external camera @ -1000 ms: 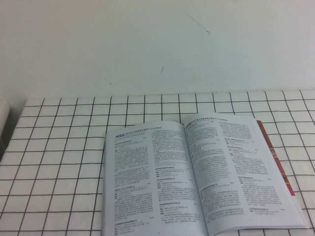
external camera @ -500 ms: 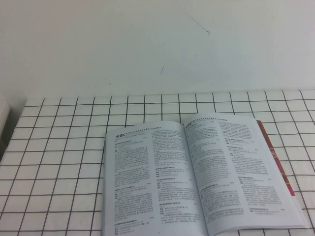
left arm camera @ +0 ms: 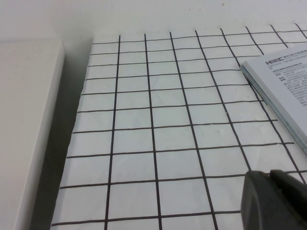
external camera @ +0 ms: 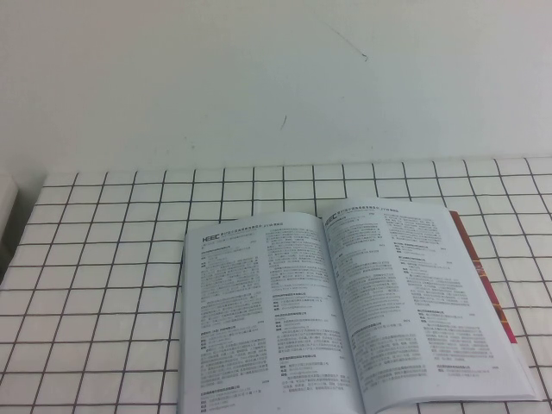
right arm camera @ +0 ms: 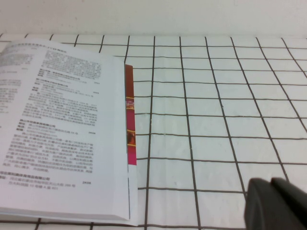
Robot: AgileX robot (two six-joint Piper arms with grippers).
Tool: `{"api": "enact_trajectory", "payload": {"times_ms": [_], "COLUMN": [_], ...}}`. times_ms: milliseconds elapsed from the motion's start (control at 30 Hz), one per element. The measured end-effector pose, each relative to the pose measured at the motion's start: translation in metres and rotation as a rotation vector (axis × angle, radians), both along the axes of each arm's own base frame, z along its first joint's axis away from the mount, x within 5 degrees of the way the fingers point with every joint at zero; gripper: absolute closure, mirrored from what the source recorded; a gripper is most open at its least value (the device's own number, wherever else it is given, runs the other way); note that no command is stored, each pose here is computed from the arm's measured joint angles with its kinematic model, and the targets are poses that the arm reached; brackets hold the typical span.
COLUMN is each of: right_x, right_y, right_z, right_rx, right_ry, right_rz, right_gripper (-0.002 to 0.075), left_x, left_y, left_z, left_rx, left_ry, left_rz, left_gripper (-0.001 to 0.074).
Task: Close book
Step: 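Close the open booklet and leave it lying on the table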
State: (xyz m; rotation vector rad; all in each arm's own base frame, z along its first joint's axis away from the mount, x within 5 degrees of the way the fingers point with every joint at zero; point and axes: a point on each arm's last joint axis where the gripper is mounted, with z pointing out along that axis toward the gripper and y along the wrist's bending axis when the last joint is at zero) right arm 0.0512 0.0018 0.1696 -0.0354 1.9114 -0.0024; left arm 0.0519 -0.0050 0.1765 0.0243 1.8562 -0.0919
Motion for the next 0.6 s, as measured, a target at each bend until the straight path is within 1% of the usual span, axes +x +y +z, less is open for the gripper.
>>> {"api": "enact_trajectory", "payload": {"times_ms": [133, 233, 333, 500, 600], "right_x": [0.0, 0.002, 0.005, 0.003, -0.002], "right_y": [0.0, 0.0, -0.001, -0.003, -0.004], "right_z": [0.001, 0.003, 0.019, 0.05, 0.065], "right_rx": [0.0, -0.003, -0.004, -0.006, -0.007], "right_ry": [-0.009, -0.065, -0.235, -0.586, -0.76], "right_rz": [-0.001, -0.005, -0.016, -0.038, -0.049], "right_gripper": [0.0729, 0.0729, 0.0729, 0.0729, 0.0729], "left_x": [0.001, 0.003, 0.004, 0.0, -0.004], "left_y": [0.0, -0.001, 0.001, 0.008, 0.012], "left_z": [0.002, 0.009, 0.023, 0.05, 0.061], "left_rx": [-0.026, -0.061, -0.132, -0.347, -0.406], "left_ry": [-0.044, -0.129, -0.281, -0.578, -0.71], "left_rz": [0.002, 0.008, 0.026, 0.085, 0.105], "left_gripper": [0.0739, 0.0739, 0.0739, 0.0739, 0.0739]}}
